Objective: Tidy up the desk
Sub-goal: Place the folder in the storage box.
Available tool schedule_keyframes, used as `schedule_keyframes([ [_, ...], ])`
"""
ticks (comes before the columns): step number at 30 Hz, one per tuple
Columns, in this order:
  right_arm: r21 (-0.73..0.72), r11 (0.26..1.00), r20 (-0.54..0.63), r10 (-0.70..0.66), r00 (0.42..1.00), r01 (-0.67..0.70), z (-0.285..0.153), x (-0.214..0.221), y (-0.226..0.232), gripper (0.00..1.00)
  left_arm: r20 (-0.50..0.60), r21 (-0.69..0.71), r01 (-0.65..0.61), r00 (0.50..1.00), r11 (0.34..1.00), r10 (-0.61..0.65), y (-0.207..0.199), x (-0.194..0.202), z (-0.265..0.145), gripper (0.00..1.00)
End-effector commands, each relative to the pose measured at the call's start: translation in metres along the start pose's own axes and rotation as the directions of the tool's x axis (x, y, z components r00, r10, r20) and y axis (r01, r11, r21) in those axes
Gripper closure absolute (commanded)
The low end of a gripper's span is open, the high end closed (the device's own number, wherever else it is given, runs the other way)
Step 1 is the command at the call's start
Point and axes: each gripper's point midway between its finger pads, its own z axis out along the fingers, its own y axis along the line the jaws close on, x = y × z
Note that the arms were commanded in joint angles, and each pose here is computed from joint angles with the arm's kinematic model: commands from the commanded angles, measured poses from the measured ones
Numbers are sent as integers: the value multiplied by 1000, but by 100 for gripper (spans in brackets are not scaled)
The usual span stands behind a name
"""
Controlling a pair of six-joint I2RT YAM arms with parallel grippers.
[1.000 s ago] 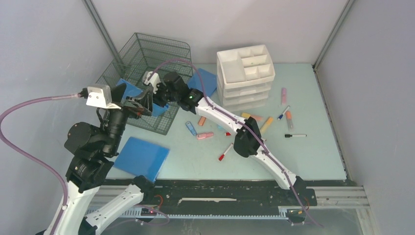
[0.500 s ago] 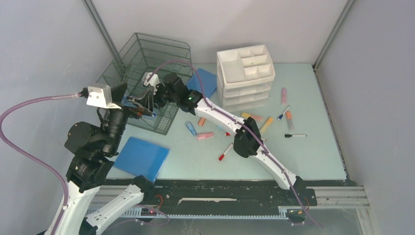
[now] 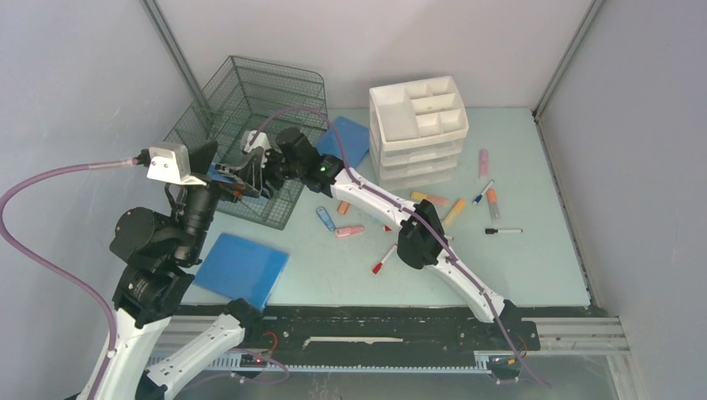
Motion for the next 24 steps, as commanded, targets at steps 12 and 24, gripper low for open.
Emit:
schedule_keyframes([
  [12,-212,967,31,-139,990,142,-43,-39,30,9,47,17,25,999,1000,-26,-2,-9,-1,0],
  [24,-42,990,-3,-134,991,134,-10,-4,0,23,54,16,15,998,1000,-16,0,-8,-2,0],
])
